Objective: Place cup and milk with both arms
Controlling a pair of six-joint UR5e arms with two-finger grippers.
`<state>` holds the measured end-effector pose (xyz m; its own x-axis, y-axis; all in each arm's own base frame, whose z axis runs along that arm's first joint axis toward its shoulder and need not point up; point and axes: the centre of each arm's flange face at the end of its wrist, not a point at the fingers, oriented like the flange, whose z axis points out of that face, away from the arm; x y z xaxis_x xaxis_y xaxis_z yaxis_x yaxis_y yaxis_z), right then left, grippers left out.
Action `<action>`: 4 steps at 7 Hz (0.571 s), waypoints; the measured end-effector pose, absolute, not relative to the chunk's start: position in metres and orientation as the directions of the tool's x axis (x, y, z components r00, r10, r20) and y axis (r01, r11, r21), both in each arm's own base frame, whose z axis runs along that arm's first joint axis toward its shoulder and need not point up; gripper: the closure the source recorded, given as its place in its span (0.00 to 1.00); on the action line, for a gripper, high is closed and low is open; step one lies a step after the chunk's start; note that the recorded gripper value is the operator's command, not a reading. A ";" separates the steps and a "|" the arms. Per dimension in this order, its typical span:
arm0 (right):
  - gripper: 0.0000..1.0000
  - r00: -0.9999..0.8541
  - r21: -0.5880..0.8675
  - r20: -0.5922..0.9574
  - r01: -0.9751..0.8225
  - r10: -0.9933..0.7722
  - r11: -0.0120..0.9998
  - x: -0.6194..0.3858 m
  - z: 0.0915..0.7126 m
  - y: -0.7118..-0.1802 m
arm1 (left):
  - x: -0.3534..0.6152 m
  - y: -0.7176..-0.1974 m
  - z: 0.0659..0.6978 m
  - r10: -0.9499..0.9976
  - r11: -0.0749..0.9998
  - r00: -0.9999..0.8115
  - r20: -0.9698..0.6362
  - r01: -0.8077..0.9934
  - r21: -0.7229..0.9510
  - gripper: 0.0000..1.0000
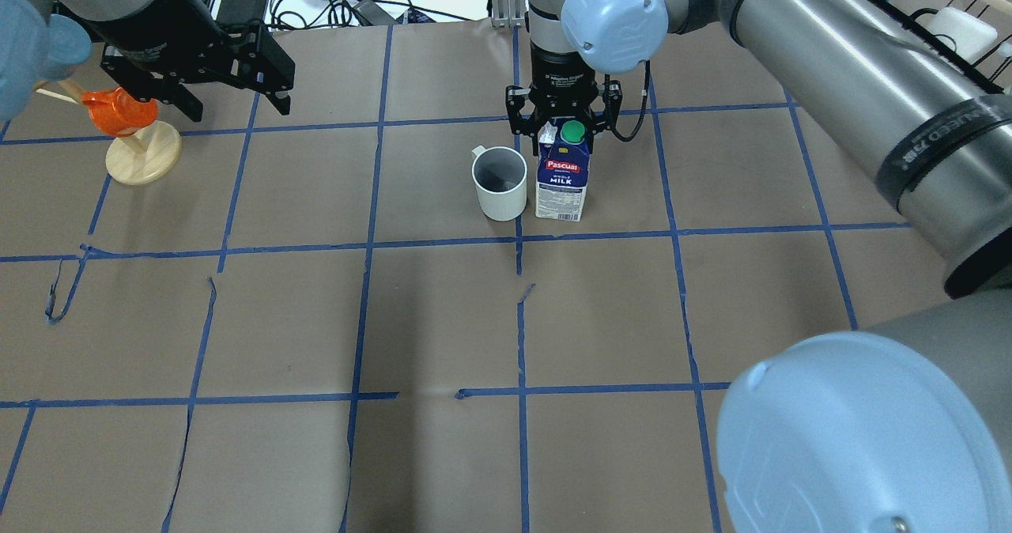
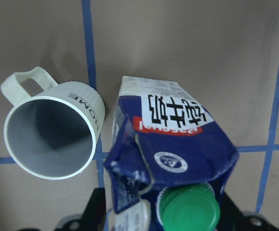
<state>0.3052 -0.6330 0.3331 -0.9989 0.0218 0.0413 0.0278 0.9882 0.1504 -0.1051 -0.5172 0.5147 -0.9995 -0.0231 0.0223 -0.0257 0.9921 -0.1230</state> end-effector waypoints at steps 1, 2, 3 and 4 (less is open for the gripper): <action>0.00 -0.998 0.139 0.048 0.035 0.029 0.990 0.299 0.339 -0.635 | -0.105 -0.517 0.514 -0.023 0.992 -1.000 0.022 -0.025 -0.122 0.00; 0.00 -0.998 0.116 0.044 0.049 0.044 0.992 0.290 0.356 -0.636 | -0.105 -0.517 0.514 -0.023 0.992 -0.999 0.022 -0.025 -0.121 0.00; 0.00 -0.997 0.076 0.032 0.066 0.063 0.995 0.275 0.390 -0.629 | -0.105 -0.518 0.514 -0.023 0.992 -0.999 0.024 -0.026 -0.122 0.00; 0.00 -0.997 0.029 0.022 0.075 0.075 0.997 0.260 0.430 -0.614 | -0.106 -0.517 0.514 -0.023 0.992 -0.999 0.026 -0.026 -0.123 0.00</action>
